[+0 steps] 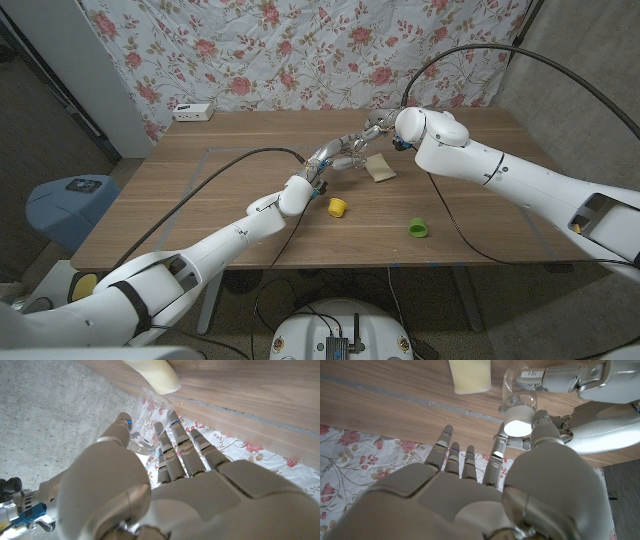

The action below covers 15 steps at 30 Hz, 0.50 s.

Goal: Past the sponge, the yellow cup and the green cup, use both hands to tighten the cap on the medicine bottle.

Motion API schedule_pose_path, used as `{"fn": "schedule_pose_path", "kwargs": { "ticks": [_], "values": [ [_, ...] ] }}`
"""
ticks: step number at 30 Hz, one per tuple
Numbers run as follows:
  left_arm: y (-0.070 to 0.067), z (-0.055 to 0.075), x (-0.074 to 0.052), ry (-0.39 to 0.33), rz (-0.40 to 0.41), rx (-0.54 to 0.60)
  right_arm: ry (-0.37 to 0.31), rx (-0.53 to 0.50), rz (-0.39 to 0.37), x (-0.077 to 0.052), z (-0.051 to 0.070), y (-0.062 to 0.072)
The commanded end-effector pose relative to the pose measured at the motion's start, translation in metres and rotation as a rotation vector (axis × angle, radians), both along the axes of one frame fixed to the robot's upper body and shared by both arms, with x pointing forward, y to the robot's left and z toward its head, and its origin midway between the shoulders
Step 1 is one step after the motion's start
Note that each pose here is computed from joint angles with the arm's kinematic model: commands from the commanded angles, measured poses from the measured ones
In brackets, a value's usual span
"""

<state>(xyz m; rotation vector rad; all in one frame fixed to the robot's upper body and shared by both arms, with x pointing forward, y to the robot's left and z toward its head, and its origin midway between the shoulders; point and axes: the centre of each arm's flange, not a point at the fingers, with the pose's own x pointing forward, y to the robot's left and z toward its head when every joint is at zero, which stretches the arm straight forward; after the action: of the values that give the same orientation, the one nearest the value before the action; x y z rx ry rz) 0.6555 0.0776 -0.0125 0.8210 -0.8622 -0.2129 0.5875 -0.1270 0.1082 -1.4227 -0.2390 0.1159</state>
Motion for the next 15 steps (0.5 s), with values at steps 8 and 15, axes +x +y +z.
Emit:
{"fn": "schedule_pose_path", "kwargs": {
  "ticks": [8, 15],
  "values": [
    [0.0002, 0.0007, 0.0032, 0.001, -0.001, -0.005, -0.020, 0.022, -0.018, 0.0054, -0.0048, 0.0003],
    [-0.0018, 0.0029, 0.0048, 0.001, 0.000, -0.005, -0.021, 0.026, -0.023, 0.0071, -0.0059, 0.0001]
  ]
}}
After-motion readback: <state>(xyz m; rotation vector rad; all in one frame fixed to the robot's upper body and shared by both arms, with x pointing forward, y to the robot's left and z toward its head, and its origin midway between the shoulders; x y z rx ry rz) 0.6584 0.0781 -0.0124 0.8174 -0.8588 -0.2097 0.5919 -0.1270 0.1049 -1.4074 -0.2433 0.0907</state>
